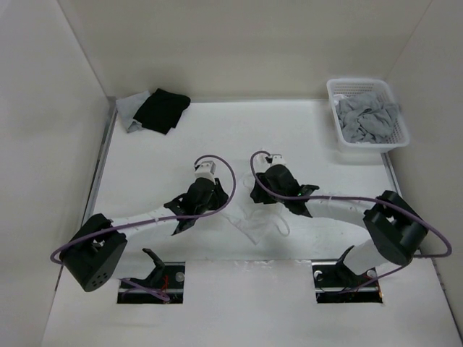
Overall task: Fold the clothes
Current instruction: Flatten the tank top out
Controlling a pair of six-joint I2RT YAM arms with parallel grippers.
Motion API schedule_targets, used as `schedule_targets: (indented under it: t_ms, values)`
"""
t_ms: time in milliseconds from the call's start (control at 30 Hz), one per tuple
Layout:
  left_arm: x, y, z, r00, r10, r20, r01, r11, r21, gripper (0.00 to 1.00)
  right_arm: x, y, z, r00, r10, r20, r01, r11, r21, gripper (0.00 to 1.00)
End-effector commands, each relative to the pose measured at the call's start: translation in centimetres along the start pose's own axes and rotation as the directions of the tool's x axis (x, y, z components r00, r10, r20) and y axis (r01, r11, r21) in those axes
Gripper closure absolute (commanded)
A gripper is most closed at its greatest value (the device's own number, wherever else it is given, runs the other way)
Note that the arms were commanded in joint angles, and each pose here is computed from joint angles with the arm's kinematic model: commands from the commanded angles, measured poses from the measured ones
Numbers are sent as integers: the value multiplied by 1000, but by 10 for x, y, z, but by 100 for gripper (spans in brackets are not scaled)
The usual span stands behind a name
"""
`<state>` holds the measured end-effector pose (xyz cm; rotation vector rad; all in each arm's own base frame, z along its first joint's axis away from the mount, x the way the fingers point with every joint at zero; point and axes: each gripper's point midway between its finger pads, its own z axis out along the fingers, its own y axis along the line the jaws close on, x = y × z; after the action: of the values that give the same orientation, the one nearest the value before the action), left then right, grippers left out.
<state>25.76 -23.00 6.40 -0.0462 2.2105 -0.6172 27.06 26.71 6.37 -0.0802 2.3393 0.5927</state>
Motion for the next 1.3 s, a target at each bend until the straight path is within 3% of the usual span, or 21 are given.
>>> schedule_targets:
  t_ms: [0,167,333,533,567,633,667,833,967,1100,1267]
  values:
    - [-14,-16,-5,997,-29,66,26,999,47,80,-30,16,12,992,-92,84,89,995,37,48]
    - [-11,-12,-11,995,-63,80,58,997,59,80,-43,11,26,985,-125,116,110,986,126,48]
    - [-18,-5,-14,990,-97,107,91,994,60,79,-35,3,47,986,-151,68,136,974,184,49]
    - [-22,0,-21,985,-114,130,107,992,64,79,-33,-2,54,986,-162,45,148,964,223,58]
    - [-23,-1,-22,985,-111,129,102,992,69,78,-33,-2,54,986,-162,41,149,963,225,61]
    - [-18,-5,-21,988,-93,122,84,994,77,77,-34,-5,50,986,-158,45,143,961,239,82]
    - [-17,-6,-20,989,-91,117,82,993,80,77,-35,-6,47,987,-153,54,136,960,243,84]
    - [-5,-33,-21,997,5,83,-17,989,149,70,-60,-12,14,980,-60,187,19,977,212,86]
    - [9,-66,-22,992,107,60,-118,968,222,61,-82,-42,-10,958,63,279,-115,978,175,94]
    - [29,-94,-17,978,208,33,-208,937,281,56,-105,-80,-35,892,236,385,-291,953,90,96]
    - [47,-107,-9,952,305,9,-294,906,303,52,-107,-95,-39,865,327,381,-357,934,11,95]
